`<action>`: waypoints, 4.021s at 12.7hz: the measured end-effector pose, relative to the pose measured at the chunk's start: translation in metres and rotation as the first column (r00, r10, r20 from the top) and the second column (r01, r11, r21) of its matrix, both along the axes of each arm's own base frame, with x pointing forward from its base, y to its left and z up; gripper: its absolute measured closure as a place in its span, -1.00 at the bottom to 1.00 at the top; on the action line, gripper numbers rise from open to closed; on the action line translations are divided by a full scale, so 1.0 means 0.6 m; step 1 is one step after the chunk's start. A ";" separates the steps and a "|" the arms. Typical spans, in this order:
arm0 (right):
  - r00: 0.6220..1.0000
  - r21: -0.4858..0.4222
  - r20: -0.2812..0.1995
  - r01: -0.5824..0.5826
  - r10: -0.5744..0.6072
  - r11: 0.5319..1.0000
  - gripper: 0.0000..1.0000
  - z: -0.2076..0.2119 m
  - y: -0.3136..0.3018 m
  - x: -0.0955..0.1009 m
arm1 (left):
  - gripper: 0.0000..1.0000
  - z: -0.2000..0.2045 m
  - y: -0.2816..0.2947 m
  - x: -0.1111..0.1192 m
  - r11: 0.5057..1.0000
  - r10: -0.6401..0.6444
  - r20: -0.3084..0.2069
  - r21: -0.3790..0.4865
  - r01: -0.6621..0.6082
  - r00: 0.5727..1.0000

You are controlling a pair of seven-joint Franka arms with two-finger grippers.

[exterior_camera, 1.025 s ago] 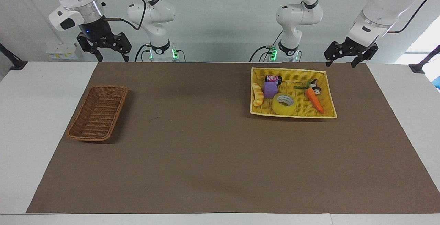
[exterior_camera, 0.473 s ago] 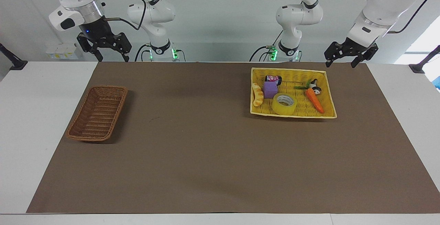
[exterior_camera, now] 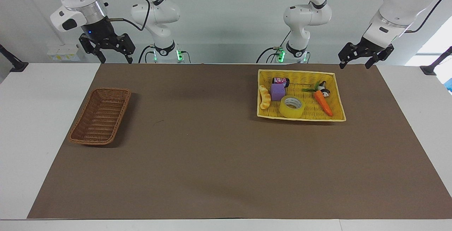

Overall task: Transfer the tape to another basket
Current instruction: 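Reach the left gripper over the yellow tray down to the tape roll, then grasp the tape roll with the left gripper and lift it toward the basket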

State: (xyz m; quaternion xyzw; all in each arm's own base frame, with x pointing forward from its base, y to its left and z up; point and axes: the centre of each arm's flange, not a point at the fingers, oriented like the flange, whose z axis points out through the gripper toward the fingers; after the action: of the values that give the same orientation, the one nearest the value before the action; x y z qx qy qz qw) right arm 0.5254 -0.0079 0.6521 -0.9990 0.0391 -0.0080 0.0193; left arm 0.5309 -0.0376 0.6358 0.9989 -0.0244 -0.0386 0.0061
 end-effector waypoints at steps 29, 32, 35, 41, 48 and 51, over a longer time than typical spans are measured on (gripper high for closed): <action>1.000 0.000 0.000 0.000 0.000 1.000 -1.00 0.000 0.000 0.000 | -1.00 -0.476 -0.079 -0.020 0.991 -0.012 -0.064 -0.135 0.003 0.998; 1.000 0.000 0.000 0.000 0.000 1.000 -1.00 0.000 0.000 0.000 | -0.65 -0.496 -0.081 -0.036 0.991 -0.015 -0.080 -0.133 0.004 0.997; 1.000 0.000 0.000 0.000 0.000 1.000 -1.00 0.000 0.000 0.000 | 0.22 -0.505 -0.092 -0.043 0.991 -0.023 -0.085 -0.135 0.011 0.996; 1.000 0.000 0.000 0.000 0.000 1.000 -1.00 0.000 0.000 0.000 | 0.54 -0.439 -0.091 -0.021 0.989 -0.032 -0.115 -0.148 0.015 0.993; 1.000 0.000 0.000 0.000 0.000 1.000 -1.00 0.000 0.000 0.000 | 0.55 -0.269 -0.108 0.026 0.983 0.092 -0.056 -0.153 -0.100 0.994; 1.000 0.000 0.000 0.000 0.000 1.000 -1.00 0.000 0.000 0.000 | 0.55 -0.262 -0.172 0.017 0.977 0.151 -0.067 -0.141 -0.159 0.986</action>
State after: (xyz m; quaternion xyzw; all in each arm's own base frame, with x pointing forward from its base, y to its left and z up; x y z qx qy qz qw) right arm 0.5254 -0.0079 0.6521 -0.9990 0.0391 -0.0080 0.0193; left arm 0.5412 -0.1408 0.4787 0.9932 0.0510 -0.0640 0.0827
